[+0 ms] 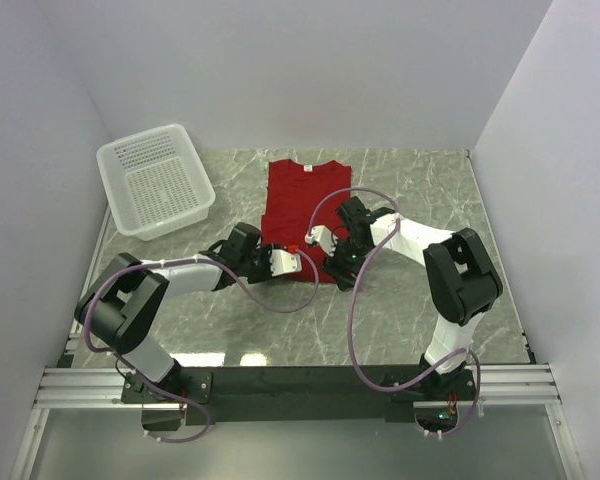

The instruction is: Fold and stack the t-shirts

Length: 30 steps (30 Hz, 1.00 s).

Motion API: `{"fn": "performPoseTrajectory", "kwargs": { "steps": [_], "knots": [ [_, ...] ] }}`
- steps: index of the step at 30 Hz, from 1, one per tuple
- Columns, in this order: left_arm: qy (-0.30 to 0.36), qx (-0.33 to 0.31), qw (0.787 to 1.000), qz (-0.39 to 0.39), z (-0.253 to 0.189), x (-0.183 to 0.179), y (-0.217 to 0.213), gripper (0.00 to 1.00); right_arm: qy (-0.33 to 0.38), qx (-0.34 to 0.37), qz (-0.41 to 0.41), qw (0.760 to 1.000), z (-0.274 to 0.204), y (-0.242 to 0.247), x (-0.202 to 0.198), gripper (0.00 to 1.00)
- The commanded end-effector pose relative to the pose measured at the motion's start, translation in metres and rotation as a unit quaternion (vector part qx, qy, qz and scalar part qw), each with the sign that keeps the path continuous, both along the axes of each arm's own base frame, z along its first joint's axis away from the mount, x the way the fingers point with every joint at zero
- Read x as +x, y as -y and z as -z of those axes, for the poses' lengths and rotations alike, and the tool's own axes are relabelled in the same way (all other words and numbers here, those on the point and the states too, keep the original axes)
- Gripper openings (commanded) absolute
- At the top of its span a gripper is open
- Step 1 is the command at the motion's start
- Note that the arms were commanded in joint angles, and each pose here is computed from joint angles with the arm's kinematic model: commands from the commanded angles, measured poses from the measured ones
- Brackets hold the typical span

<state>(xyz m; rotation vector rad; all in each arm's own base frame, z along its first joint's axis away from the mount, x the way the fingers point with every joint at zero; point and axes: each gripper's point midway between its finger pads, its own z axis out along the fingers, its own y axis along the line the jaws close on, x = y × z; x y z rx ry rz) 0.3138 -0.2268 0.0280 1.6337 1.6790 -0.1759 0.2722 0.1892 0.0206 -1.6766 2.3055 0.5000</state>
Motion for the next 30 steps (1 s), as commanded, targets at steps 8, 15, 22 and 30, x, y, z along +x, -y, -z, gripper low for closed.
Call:
{"fn": "performPoseTrajectory", "kwargs": {
  "steps": [8,15,22,30],
  "knots": [
    [-0.014,0.016,1.000,-0.001,0.009,-0.007,-0.004,0.34,0.015,-0.050,0.044,0.998,0.019,0.007,0.013,0.51],
    [-0.020,0.013,1.000,0.006,0.009,-0.011,-0.001,0.28,0.012,-0.061,0.060,0.996,0.023,0.010,0.012,0.24],
    [-0.018,-0.005,1.000,0.020,-0.007,-0.017,0.005,0.13,-0.026,-0.023,0.029,0.999,0.007,0.003,-0.009,0.00],
    [-0.067,-0.038,0.993,0.094,-0.032,-0.067,0.013,0.01,-0.080,0.050,-0.025,0.995,-0.036,-0.003,-0.060,0.00]
  ]
}}
